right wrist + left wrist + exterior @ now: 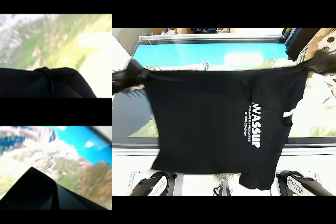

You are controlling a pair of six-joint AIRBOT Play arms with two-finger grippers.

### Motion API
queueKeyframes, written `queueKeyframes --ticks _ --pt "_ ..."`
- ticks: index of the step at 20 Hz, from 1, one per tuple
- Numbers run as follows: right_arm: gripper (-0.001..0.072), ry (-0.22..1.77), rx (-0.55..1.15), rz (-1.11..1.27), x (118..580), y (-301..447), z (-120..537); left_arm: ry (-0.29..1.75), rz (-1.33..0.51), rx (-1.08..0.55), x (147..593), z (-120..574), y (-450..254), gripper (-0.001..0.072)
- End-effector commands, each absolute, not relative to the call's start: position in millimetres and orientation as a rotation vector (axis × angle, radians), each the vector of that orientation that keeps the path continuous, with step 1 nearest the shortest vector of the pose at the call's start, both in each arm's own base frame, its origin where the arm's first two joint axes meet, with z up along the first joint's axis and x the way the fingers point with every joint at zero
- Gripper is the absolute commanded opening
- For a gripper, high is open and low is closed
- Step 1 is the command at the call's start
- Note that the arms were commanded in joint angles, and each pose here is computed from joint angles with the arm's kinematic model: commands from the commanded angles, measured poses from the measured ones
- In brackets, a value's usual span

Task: Fold the clothes and pants, and hang the long-sleeved shirts on hangers.

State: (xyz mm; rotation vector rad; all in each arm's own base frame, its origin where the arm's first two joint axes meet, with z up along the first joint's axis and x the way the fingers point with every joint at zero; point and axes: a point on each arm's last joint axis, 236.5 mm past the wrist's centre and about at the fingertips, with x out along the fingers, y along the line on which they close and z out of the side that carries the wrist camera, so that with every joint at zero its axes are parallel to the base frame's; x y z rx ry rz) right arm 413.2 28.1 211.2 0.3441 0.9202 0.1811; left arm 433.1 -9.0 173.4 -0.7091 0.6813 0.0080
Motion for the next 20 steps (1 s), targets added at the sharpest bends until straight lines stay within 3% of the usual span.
queueKeyframes --ticks 1,5,10,15,20 --pt "0.0016 1.232 0.365 0.144 457 24 72 0.881 0.047 -0.724 490 60 -20 0.0008" --pt "0.0016 1.210 0.413 0.103 509 22 0 0.983 0.043 -0.716 543 0 -26 0.0007" --pt "0.0016 1.049 0.415 0.058 545 6 9 0.970 0.047 -0.723 572 -2 -11 0.0007" --pt "0.0015 1.098 0.307 0.027 518 -5 18 0.994 0.054 -0.694 547 6 3 0.0007" --pt "0.0014 1.179 0.276 0.015 466 4 -11 1.057 0.087 -0.674 501 -34 6 0.0008"
